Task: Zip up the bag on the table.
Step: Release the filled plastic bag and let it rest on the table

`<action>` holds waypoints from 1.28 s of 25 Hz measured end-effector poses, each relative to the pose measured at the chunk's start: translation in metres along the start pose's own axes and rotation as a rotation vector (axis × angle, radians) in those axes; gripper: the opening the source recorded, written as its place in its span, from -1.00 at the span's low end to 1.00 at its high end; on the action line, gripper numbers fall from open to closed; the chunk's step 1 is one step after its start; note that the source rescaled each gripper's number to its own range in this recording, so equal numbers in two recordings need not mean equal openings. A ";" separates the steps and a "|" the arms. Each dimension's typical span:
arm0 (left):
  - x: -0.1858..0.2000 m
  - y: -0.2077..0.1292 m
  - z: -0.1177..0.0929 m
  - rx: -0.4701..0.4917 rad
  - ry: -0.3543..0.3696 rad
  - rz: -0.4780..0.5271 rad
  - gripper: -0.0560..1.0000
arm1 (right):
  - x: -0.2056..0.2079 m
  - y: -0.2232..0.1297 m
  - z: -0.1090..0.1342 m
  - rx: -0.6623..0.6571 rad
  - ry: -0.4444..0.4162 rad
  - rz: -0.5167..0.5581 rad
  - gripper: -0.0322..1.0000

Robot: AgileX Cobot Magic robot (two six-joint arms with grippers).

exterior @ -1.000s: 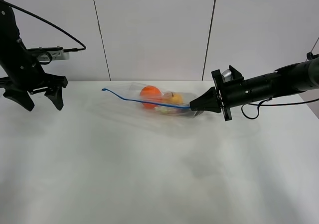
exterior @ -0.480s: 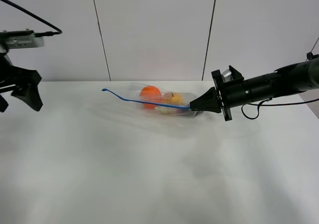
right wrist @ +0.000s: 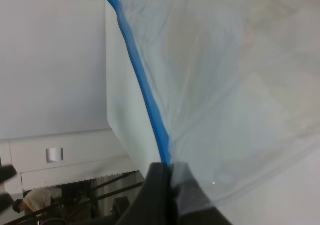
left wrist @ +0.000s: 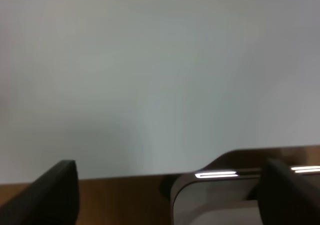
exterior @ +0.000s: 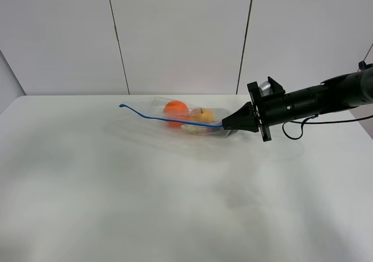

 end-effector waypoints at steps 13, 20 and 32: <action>0.021 -0.066 -0.018 0.014 0.009 -0.361 0.92 | 0.000 0.000 0.000 -0.015 0.000 0.000 -0.78; 0.039 -0.089 -0.024 0.007 0.026 -0.555 0.92 | 0.003 -0.002 0.003 -0.009 -0.019 0.000 0.82; 0.043 -0.096 -0.017 0.094 0.083 -0.593 0.92 | 0.055 -0.007 0.020 0.135 -0.521 -0.086 1.00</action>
Point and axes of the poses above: a point on each arm's last joint axis where the gripper is mounted, x pointing back along that axis away from the gripper, z along the wrist's bending axis when the last joint is at zero, y = z × x, the point moved 3 cm from there along -x, pointing out along that axis toward the gripper, and after that the axes turned 8 degrees about -x, right-handed, at the moved point
